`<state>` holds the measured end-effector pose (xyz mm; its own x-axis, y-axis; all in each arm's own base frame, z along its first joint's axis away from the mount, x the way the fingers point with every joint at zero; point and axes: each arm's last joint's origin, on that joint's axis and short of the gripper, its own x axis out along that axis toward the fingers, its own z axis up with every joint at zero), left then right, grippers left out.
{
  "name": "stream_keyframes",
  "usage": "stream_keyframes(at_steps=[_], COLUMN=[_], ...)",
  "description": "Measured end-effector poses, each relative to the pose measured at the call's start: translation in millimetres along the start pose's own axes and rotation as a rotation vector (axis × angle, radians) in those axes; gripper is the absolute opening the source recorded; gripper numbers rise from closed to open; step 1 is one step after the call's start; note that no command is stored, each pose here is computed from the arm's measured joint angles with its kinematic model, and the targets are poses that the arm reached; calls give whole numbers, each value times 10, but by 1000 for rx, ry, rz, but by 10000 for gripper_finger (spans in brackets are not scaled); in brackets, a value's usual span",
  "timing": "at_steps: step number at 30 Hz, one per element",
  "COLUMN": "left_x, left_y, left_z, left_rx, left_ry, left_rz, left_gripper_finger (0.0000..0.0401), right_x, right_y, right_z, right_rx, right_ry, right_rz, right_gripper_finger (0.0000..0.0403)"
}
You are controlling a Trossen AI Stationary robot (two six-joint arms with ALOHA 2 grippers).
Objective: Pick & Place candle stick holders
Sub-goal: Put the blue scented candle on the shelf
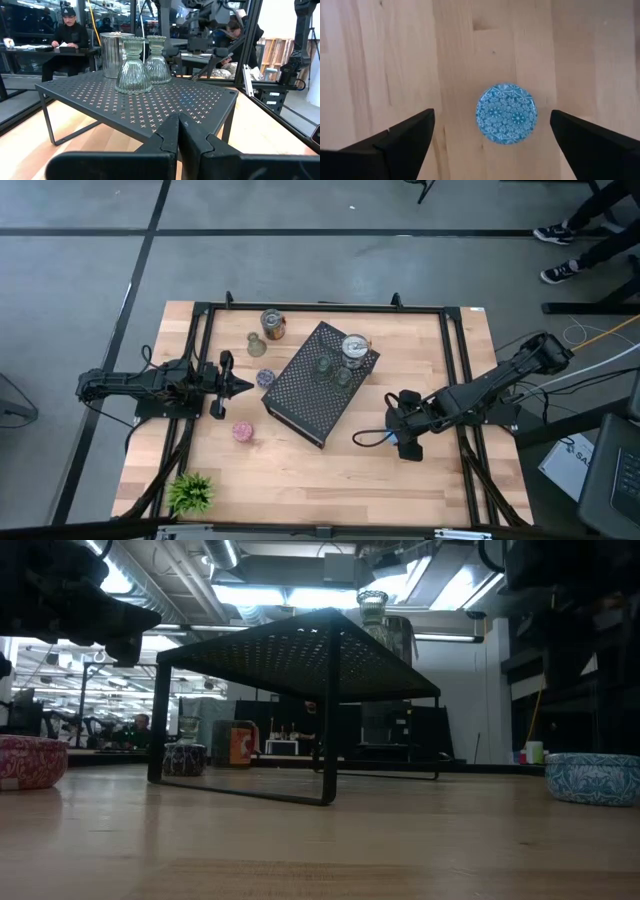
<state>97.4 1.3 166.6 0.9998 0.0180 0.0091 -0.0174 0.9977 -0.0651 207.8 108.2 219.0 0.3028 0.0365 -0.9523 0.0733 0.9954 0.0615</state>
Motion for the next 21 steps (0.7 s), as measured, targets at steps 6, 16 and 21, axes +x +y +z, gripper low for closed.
stream_keyframes(at_steps=[6, 16, 21], left_x=[0, 0, 0], left_y=[0, 0, 0], left_z=[0, 1, 0], left_rx=[0, 0, 0], left_ry=[0, 0, 0], left_rz=[0, 0, 0], left_gripper_finger=[2, 2, 2], right_x=[140, 395, 455], right_y=[-36, -97, -113], right_z=[-75, -209, -248], right_rx=[-26, -74, -87], right_ry=[-7, -46, -53], right_rz=[-18, -15, -11], right_gripper_finger=[400, 400, 400])
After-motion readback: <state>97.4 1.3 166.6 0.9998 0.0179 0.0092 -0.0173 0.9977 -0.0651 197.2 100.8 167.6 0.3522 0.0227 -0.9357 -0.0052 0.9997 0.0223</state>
